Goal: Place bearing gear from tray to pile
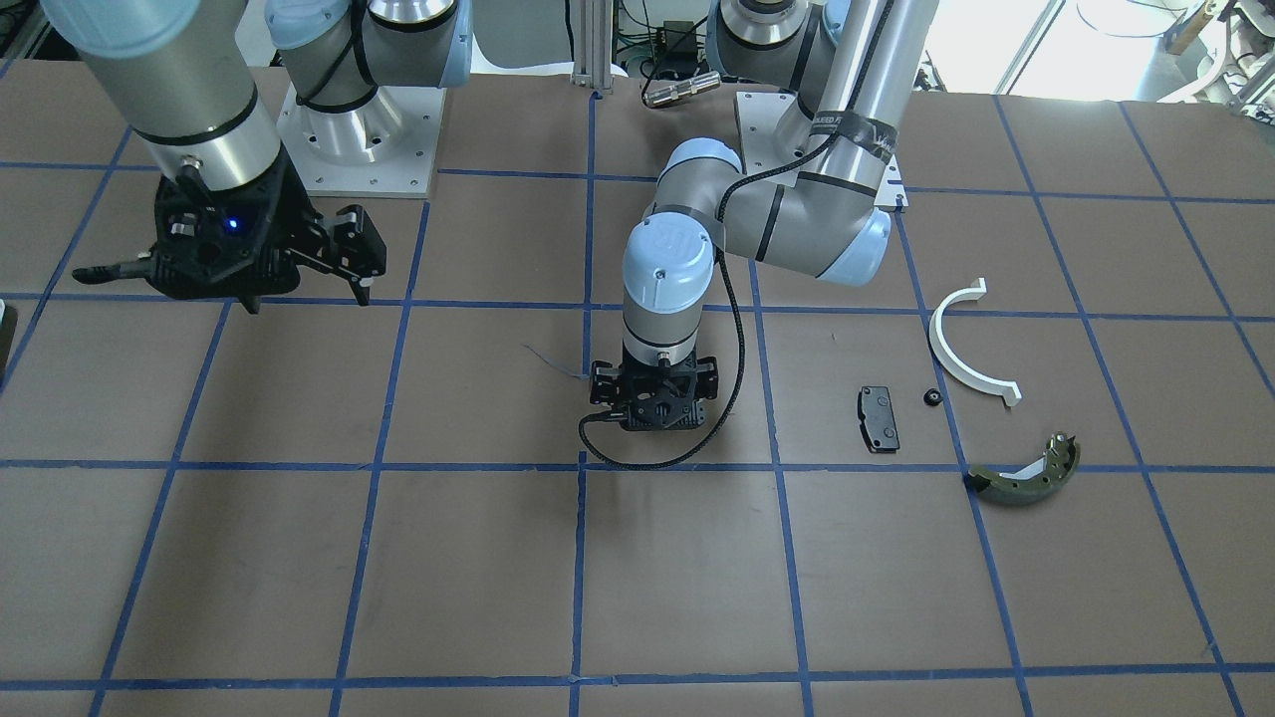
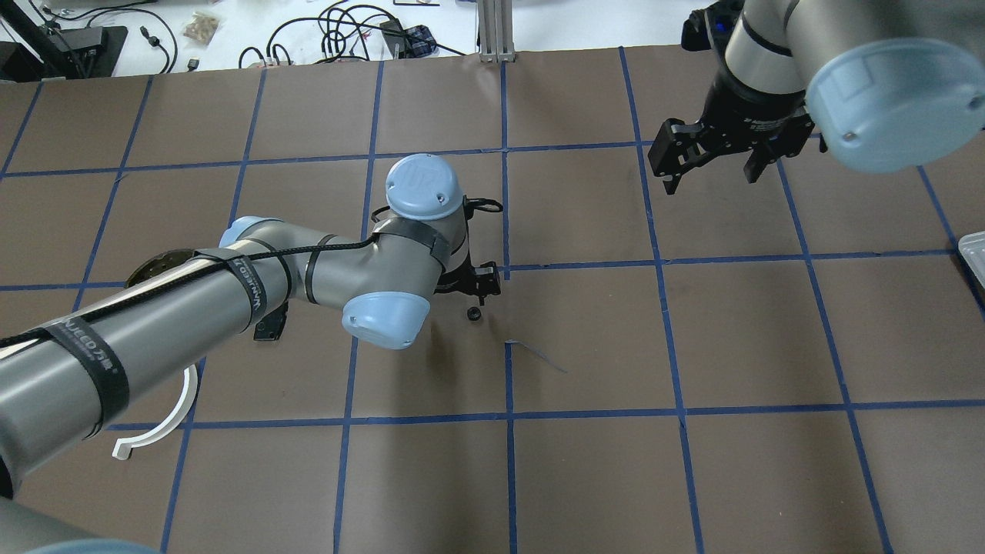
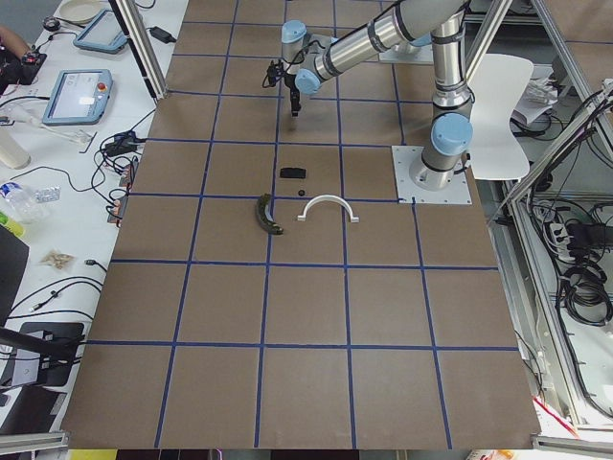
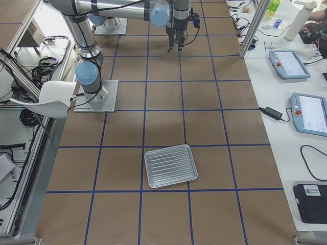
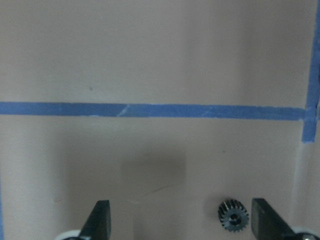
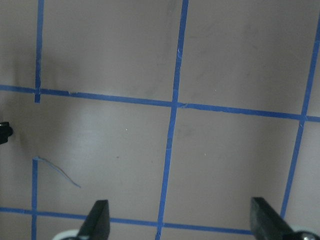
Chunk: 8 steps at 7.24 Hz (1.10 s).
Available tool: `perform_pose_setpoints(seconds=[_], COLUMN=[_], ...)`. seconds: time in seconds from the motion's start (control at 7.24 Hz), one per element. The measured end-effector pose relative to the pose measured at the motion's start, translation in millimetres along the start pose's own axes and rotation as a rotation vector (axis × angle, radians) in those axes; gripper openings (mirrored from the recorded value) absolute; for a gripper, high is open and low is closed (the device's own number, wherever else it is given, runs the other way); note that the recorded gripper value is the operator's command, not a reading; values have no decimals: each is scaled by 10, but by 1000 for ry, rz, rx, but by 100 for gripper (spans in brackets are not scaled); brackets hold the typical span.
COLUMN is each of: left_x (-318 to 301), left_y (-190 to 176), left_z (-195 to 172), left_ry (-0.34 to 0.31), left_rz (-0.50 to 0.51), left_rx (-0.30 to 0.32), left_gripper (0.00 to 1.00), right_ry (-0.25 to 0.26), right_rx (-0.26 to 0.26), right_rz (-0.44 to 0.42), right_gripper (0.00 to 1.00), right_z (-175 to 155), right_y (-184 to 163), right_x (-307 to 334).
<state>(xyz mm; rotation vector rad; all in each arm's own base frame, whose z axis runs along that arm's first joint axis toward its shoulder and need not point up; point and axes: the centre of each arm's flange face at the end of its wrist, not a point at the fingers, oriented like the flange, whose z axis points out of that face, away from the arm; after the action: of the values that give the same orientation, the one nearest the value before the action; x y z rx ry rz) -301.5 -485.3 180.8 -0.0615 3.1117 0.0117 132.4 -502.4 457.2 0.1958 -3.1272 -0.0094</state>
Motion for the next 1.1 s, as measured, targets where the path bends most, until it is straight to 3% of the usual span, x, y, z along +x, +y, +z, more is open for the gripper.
perform_pose_setpoints(seconds=[0.28, 0.41, 0.55, 0.83, 0.97, 1.1], left_x=[79, 92, 98, 106, 106, 108], left_y=[45, 47, 47, 45, 42, 38], left_z=[66, 76, 87, 114, 115, 110], left_ry=[-2, 1, 3, 5, 5, 5], left_rz=[0, 0, -1, 1, 4, 6], left_rx=[-4, -3, -2, -5, -5, -3], left_gripper=[90, 81, 65, 17, 2, 1], right_ry=[-11, -12, -13, 13, 32, 41], right_rx=[-50, -56, -50, -61, -64, -67], right_rz=[-19, -7, 14, 46, 45, 41], right_gripper=[100, 100, 100, 100, 100, 100], right_z=[-52, -43, -62, -32, -50, -55], right_y=[143, 165, 172, 142, 165, 200], right_x=[99, 121, 112, 112, 120, 122])
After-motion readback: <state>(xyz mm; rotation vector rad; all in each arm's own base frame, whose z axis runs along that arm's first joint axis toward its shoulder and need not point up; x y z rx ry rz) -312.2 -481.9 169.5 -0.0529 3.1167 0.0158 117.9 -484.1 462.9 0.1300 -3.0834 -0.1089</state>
